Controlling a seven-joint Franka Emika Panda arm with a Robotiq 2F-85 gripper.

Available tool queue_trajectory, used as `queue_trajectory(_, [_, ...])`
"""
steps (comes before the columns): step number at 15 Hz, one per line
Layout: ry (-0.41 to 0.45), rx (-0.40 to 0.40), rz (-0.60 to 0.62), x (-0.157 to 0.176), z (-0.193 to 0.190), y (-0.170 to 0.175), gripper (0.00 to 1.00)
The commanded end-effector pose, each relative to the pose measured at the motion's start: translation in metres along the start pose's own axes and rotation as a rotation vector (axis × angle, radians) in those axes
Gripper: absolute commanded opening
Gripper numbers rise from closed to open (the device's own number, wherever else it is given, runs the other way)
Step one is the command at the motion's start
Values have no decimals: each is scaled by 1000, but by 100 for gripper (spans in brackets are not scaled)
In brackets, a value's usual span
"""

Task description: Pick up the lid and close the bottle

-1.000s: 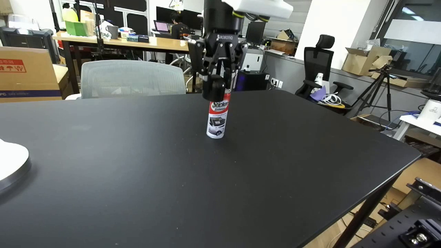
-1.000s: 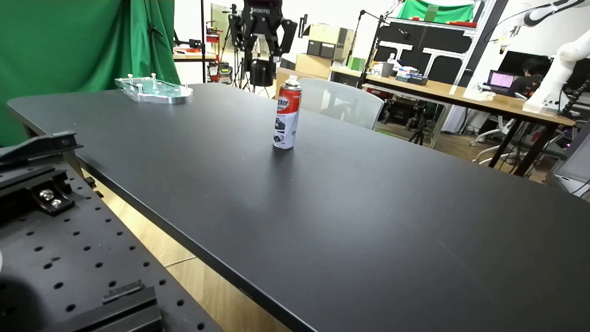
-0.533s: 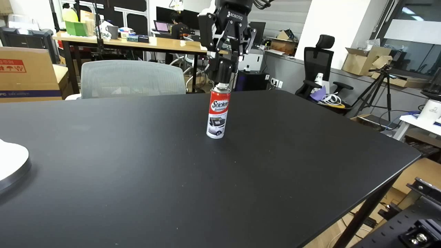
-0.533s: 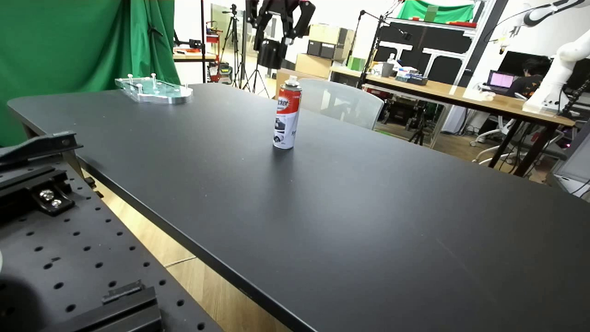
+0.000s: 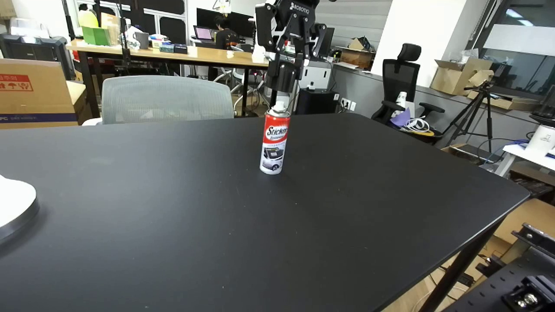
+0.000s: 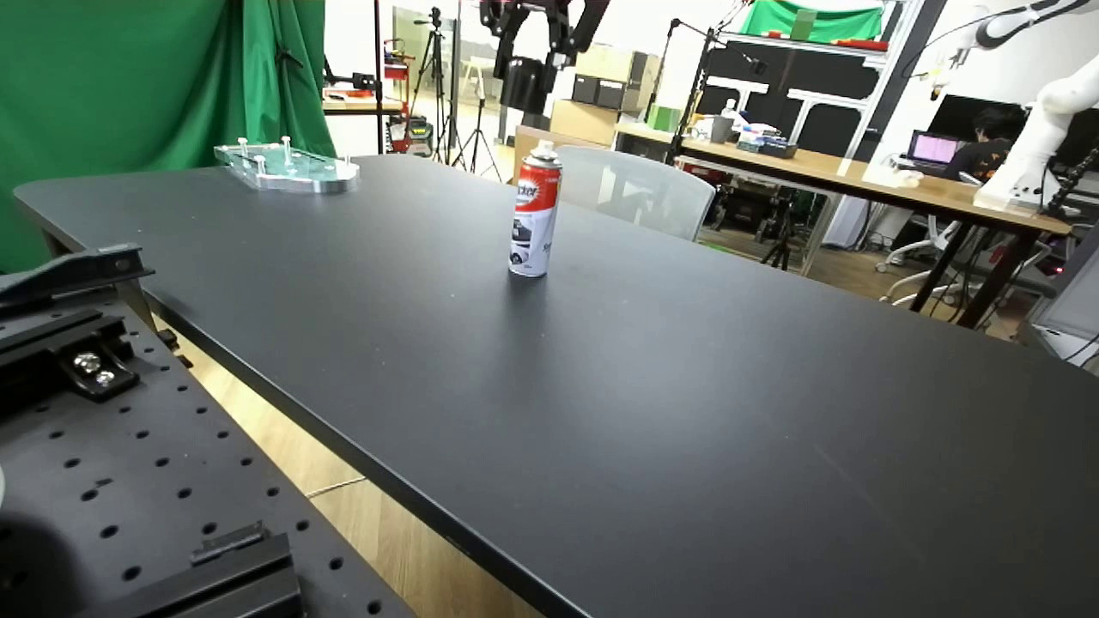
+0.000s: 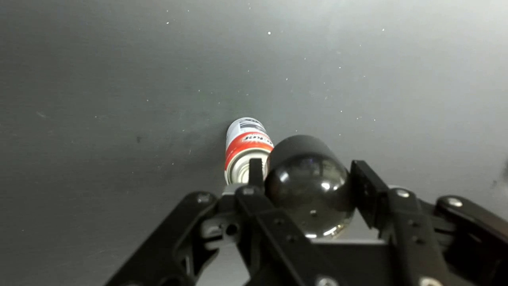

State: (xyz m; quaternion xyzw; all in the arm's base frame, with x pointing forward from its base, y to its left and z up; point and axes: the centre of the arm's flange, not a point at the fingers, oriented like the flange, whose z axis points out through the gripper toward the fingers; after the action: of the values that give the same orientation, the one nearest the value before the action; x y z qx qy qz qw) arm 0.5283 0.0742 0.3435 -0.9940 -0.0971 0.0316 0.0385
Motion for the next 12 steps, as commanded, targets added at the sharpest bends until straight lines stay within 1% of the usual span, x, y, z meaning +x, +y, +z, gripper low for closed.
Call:
queue_trajectory(1, [-16, -28, 39, 20, 2, 10, 32])
queue_trajectory(6, [-32, -79, 58, 36, 20, 22, 32])
queue_trajectory(12, [-36, -103, 48, 43, 26, 15, 32])
